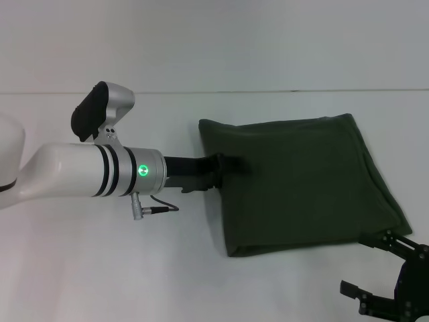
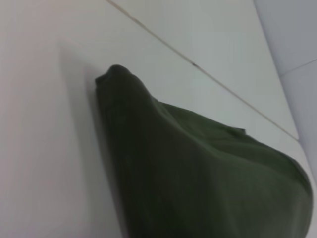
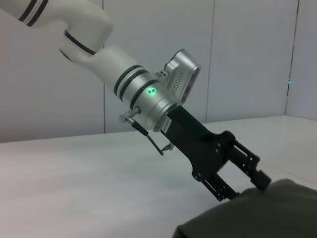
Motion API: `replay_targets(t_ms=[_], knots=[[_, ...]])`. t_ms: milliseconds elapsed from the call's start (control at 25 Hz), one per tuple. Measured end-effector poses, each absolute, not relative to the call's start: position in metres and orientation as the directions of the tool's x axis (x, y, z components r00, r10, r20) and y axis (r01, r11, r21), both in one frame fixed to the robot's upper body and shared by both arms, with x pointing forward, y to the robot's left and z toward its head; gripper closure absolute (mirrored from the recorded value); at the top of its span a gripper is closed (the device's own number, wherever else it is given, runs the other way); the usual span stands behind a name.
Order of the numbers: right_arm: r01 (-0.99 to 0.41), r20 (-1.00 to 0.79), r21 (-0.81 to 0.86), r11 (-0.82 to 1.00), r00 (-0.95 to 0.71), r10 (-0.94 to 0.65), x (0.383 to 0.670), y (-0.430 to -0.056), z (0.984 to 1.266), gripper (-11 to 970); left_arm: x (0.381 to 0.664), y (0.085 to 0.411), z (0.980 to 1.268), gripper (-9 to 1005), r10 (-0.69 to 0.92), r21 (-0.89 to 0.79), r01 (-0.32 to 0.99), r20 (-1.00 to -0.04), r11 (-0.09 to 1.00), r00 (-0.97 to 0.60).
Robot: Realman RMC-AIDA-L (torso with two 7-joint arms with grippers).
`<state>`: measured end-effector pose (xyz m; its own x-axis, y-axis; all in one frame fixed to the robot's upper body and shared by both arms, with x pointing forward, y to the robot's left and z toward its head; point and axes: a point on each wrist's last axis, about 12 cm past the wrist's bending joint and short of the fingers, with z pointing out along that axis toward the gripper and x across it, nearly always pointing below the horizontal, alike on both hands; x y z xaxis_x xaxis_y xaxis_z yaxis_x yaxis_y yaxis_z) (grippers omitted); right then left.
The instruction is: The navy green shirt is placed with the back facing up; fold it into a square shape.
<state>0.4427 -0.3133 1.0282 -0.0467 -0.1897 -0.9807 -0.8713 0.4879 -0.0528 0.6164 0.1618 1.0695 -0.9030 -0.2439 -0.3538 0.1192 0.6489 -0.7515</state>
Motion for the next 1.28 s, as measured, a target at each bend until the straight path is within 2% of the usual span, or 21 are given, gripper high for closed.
replay_targets(t_ms=[120, 520, 760, 960, 1280], knots=[[-0.874, -0.983, -0.051, 0.483, -0.042, -0.18, 0.442, -0.313, 1.029, 59, 0.616, 0.162, 1.068, 325, -0.23, -0.735, 0.129, -0.366, 0.665, -0.902], [-0.877, -0.985, -0.051, 0.478, -0.035, -0.169, 0.442, -0.312, 1.031, 59, 0.616, 0.159, 1.068, 563, -0.183, -0.705, 0.188, -0.414, 0.684, -0.892], [-0.879, -0.986, -0.053, 0.474, -0.03, -0.167, 0.443, -0.311, 1.032, 59, 0.616, 0.16, 1.068, 792, -0.168, -0.698, 0.208, -0.429, 0.686, -0.888], [-0.88, -0.986, -0.056, 0.471, -0.026, -0.166, 0.445, -0.31, 1.033, 59, 0.617, 0.162, 1.069, 902, -0.152, -0.69, 0.226, -0.441, 0.688, -0.884], [-0.876, -0.987, -0.063, 0.477, -0.016, -0.161, 0.449, -0.31, 1.035, 60, 0.622, 0.201, 1.074, 898, -0.191, -0.682, 0.195, -0.448, 0.705, -0.873]])
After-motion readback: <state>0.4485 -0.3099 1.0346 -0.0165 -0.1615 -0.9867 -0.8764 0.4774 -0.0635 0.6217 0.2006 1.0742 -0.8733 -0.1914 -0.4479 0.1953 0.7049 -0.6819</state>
